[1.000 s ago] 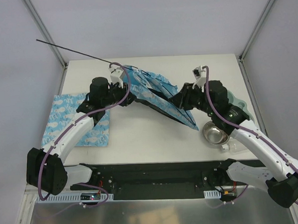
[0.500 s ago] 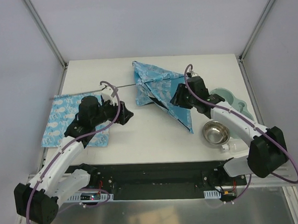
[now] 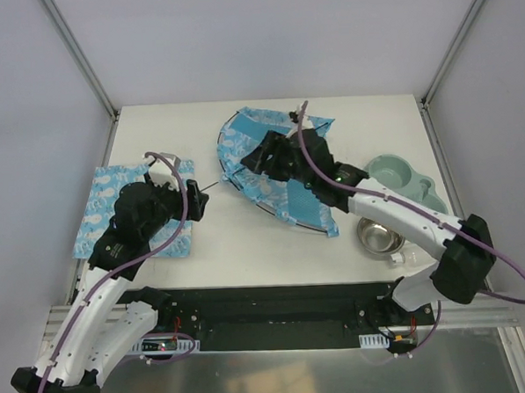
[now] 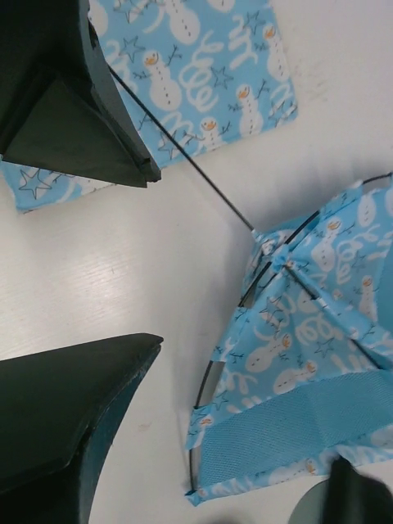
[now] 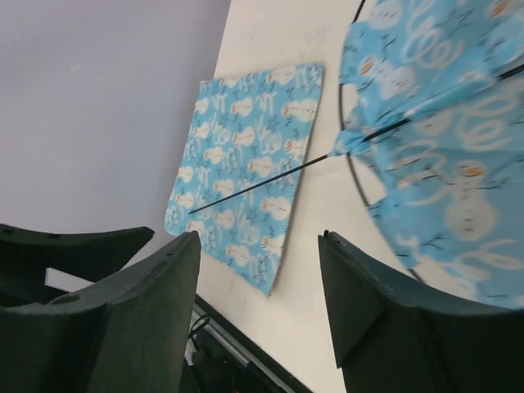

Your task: Set up the pet tent

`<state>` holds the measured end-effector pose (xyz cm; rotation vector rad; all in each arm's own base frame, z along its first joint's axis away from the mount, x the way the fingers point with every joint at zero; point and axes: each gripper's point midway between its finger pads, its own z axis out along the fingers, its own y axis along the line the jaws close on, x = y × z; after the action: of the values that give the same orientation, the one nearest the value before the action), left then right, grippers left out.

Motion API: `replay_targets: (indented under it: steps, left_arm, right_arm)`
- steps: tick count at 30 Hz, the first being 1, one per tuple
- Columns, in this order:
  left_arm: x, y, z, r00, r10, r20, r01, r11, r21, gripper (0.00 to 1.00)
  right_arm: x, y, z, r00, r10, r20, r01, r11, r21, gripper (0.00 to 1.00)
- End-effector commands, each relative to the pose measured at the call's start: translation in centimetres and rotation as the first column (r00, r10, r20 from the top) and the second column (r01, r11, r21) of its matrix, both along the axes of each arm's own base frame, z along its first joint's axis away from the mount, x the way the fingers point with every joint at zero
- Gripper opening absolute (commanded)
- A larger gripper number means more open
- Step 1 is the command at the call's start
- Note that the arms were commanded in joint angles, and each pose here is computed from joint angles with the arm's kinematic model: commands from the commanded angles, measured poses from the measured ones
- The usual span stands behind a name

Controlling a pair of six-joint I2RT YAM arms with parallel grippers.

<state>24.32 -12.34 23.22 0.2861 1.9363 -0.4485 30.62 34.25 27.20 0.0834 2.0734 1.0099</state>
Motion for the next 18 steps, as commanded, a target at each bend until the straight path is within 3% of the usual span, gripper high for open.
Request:
replay_targets:
  steps: [1, 4, 7, 18]
  left_arm:
    - [-0.2, 3.1, 6.3, 0.979, 0.160, 0.125, -0.159, 0.987, -0.018, 0.74]
    - [-1.4, 4.7, 8.4, 0.964, 0.226, 0.138, -0.223, 0.974, -0.037, 0.75]
    - [-3.1, 6.0, 9.9, 0.950, 0.276, 0.146, -0.268, 0.961, -0.068, 0.75]
    - [-7.6, 7.8, 9.7, 0.942, 0.318, 0.112, -0.299, 0.941, -0.156, 0.77]
  right_arm:
    - [-0.1, 6.6, -2.0, 0.986, -0.075, -0.147, 0.100, 0.980, 0.174, 0.66]
    - [-0.3, 11.3, -5.2, 0.969, -0.084, -0.231, 0.136, 0.966, 0.221, 0.70]
    - [-0.3, 14.9, -7.8, 0.966, -0.112, -0.233, 0.161, 0.965, 0.206, 0.72]
    - [4.1, 20.6, -13.8, 0.941, -0.277, -0.197, 0.326, 0.899, 0.294, 0.73]
